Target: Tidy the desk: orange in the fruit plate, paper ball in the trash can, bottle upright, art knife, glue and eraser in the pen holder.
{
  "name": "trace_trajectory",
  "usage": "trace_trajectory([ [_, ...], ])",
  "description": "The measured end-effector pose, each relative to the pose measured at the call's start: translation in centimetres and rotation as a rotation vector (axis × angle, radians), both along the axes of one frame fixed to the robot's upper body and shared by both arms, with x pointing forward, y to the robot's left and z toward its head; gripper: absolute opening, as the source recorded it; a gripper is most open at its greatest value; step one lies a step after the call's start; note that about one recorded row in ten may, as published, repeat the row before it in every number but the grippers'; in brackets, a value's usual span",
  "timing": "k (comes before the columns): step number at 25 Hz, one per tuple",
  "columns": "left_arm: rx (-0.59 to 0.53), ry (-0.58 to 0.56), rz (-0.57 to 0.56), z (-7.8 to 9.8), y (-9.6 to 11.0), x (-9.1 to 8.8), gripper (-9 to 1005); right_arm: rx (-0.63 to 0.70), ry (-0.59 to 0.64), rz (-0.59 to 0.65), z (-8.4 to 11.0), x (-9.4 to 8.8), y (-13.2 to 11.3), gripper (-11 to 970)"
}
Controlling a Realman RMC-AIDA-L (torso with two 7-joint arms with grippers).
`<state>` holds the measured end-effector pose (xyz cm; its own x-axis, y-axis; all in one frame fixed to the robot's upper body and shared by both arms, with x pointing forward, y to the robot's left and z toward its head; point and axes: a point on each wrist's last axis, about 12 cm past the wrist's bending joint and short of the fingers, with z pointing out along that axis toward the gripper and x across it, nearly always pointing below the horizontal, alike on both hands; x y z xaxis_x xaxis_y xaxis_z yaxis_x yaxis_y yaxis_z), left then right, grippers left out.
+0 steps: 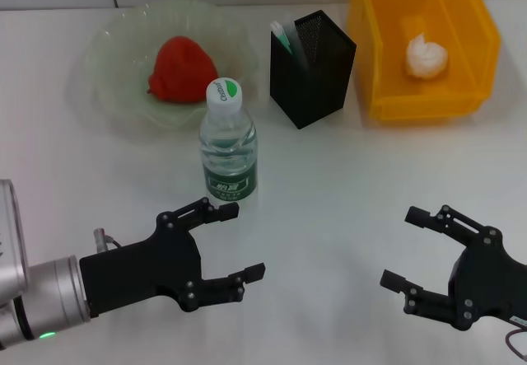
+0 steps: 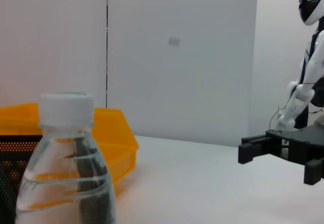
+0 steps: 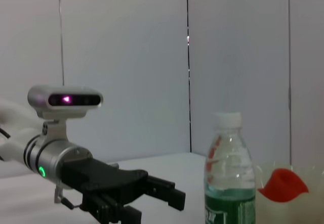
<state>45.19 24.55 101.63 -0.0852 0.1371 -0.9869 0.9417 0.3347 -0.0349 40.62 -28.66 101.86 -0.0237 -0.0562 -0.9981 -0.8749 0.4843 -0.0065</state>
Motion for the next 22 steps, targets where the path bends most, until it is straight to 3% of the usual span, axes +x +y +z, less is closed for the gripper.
trace_trajectory([
  [22,0.006,0.015,0.025,-0.5,0.1,-0.5,859,0.007,0.009,-0.010,-0.1,1.2,0.6,839],
])
